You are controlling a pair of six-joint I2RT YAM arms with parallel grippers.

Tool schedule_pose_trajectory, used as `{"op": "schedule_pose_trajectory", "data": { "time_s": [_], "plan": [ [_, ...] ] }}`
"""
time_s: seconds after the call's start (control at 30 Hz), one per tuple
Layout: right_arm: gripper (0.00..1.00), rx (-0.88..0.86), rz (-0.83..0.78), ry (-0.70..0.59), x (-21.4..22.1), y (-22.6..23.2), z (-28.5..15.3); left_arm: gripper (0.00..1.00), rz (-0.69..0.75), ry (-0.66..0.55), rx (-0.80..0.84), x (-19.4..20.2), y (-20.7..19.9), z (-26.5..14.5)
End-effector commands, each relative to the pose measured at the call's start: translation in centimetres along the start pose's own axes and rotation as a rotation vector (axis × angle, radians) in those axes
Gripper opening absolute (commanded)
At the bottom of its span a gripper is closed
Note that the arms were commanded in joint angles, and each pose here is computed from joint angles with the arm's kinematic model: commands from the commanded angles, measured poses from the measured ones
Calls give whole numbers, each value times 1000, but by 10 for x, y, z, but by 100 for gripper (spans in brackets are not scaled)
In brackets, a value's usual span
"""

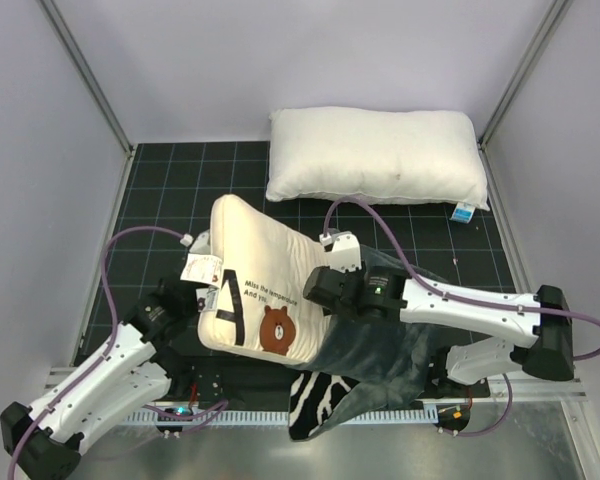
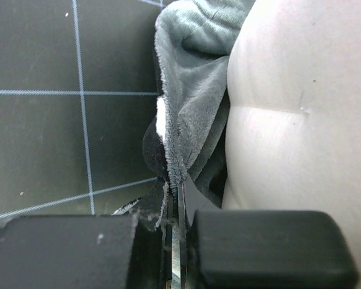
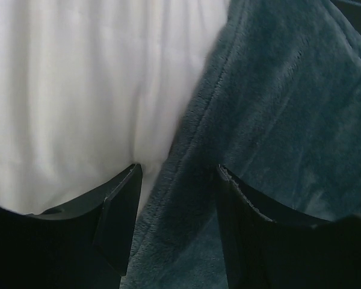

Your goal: Put the pillow into the pillowcase

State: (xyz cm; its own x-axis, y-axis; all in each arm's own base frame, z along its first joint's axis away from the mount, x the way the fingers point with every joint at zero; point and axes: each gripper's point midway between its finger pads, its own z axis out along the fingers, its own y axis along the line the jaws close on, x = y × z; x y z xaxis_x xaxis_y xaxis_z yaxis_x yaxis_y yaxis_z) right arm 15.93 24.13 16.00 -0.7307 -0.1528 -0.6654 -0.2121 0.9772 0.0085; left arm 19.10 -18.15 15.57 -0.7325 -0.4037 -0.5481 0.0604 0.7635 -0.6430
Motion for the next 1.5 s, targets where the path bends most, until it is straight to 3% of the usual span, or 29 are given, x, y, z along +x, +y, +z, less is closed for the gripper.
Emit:
{"op": "schedule_pose_trajectory", "data": {
  "time_s": [0.0,0.13,0.17,0.2,0.27,0.4,0.53,0.57,0.73,0.9,1.03,1.1,1.13,1.27,1.4,1.43,1.47],
  "plan": [
    [56,135,43,-6,-2,-21,0,0,9,-89,38,-29,-21,-17],
    [43,213,2,45,9,-30,3,0,12,-91,41,-35,-28,-22],
    [37,220,6,45,6,-29,1,0,10,-93,47,-36,-31,-25],
    [17,234,-4,50,6,-30,1,0,10,-89,50,-37,-34,-27],
    [4,217,-2,33,-6,-26,-8,0,-4,-89,79,-44,-47,-34],
    [4,-8,22,-48,-51,2,-45,0,-36,-42,163,-55,-85,-50],
    [4,-294,76,-220,-125,16,-111,1,-54,-15,317,-83,-149,-79],
    [4,-366,103,-256,-144,18,-133,0,-57,-28,402,-98,-178,-102],
    [4,-390,189,-358,-201,-12,-158,1,-86,-85,558,-147,-247,-149],
    [4,-391,209,-325,-200,-11,-135,0,-89,-195,715,-197,-305,-217],
    [4,-430,227,-357,-213,-15,-154,0,-134,-208,726,-212,-319,-216],
    [4,-479,236,-435,-236,-21,-191,1,-145,-209,704,-210,-313,-204],
    [4,-531,264,-524,-257,-29,-230,1,-166,-182,647,-199,-298,-181],
    [4,-614,281,-656,-289,-40,-293,0,-241,-126,579,-171,-262,-128],
    [4,-576,287,-651,-288,-39,-276,0,-272,-134,628,-172,-266,-130],
    [4,-529,268,-588,-272,-35,-245,0,-267,-143,665,-178,-276,-141],
    [4,-504,284,-603,-273,-36,-234,1,-260,-153,744,-188,-295,-169]
  ]
}}
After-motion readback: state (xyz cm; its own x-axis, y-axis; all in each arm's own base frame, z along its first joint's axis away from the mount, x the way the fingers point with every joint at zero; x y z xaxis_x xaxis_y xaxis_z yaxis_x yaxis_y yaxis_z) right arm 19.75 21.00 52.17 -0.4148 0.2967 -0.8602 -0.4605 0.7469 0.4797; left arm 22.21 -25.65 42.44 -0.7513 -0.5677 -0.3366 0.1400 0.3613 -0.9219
